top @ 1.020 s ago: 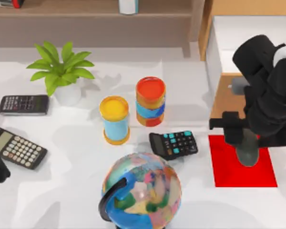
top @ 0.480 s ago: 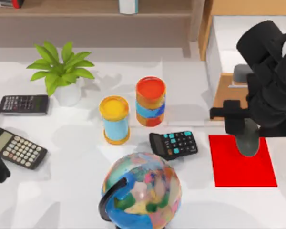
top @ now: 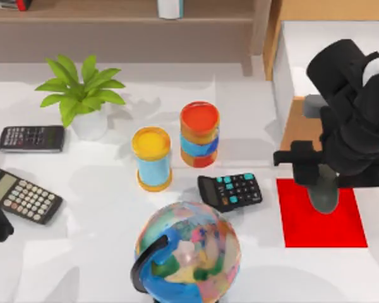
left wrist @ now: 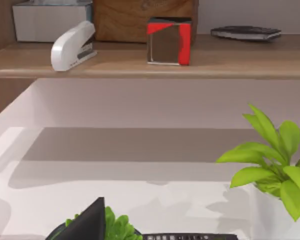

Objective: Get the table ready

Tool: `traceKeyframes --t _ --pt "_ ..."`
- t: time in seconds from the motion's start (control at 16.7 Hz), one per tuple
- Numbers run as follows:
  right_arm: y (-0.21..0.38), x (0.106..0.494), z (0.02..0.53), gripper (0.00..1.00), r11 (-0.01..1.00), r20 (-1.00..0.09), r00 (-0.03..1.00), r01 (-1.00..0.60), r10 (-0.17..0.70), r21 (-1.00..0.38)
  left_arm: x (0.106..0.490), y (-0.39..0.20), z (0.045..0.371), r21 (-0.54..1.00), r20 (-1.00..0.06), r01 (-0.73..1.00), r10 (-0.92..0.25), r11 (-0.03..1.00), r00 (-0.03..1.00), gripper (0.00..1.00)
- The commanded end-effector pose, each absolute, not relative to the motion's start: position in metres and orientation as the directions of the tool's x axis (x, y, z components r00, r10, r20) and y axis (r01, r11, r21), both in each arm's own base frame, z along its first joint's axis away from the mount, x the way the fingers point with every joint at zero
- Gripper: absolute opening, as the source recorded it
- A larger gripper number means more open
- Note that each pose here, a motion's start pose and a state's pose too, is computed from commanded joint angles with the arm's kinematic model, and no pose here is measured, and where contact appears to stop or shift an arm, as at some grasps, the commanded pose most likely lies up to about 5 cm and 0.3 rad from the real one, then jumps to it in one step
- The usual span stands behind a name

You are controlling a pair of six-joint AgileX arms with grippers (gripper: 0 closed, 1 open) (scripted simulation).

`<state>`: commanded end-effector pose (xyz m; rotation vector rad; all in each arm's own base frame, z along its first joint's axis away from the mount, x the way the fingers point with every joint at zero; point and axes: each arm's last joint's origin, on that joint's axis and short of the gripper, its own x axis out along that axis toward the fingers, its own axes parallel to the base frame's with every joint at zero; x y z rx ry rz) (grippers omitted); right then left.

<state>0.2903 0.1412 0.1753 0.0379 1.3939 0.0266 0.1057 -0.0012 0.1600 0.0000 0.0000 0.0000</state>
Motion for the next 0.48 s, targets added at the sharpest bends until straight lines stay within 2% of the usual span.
traceKeyframes --t 0.48 --pt "0.134 0.295 0.138 0.00 1.000 -0.994 0.105 0.026 0.011 0.014 0.106 -0.001 0.160 0.000 0.000 0.000 0.000 1.000 1.000 1.00"
